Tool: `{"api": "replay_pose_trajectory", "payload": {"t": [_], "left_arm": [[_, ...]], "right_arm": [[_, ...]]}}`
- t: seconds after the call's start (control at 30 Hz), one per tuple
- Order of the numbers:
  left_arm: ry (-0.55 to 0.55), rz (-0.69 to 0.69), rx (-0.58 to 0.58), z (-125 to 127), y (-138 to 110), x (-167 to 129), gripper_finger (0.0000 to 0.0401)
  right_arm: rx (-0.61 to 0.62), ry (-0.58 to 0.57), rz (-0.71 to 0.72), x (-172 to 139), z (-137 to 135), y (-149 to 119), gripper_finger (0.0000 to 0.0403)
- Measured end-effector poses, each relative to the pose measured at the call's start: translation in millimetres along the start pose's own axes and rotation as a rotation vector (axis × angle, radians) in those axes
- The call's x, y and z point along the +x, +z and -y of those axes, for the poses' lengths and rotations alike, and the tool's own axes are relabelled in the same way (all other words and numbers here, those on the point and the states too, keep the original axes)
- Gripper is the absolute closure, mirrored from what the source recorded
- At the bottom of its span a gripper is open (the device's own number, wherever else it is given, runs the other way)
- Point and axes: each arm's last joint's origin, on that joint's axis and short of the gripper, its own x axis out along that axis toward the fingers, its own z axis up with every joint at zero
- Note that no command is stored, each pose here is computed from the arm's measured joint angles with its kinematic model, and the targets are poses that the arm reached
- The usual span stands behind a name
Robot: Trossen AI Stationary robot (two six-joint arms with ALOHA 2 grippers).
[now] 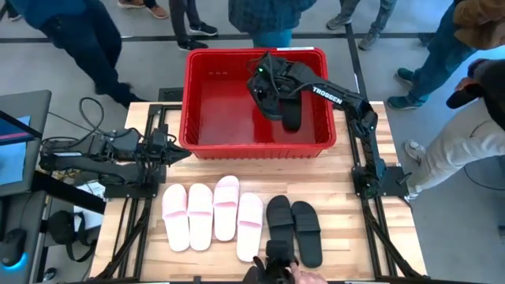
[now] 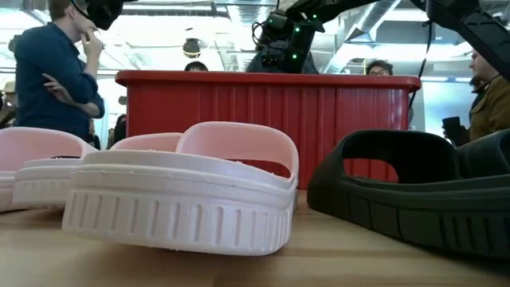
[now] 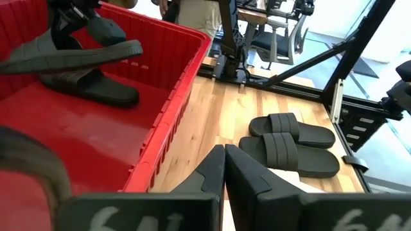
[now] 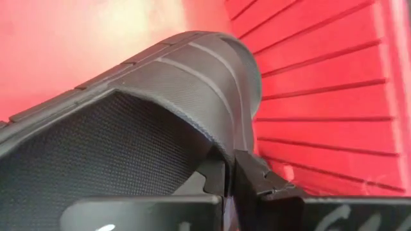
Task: Pick and place slides into bin
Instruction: Put the black slide into the red container
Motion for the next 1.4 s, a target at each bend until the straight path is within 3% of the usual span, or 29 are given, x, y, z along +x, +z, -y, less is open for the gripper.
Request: {"api": "replay_pose_trajectory", "payload": {"t": [0.3, 1.0, 1.4], "left_arm": [[0.021, 0.023, -0.004, 0, 2, 0, 0.0401], [0.052, 0.035, -0.048, -1, 2, 0, 0.0401], [0.068, 0.034, -0.047, -2, 2, 0, 0.0401]], "right_arm": [[0.034, -0.041, -0.006, 11, 9, -2, 0.0402], [0.035, 0.050, -0.133, 76, 14, -6, 0.0403], [0.054, 0.070, -0.172, 81, 22, -15, 0.0403]]}}
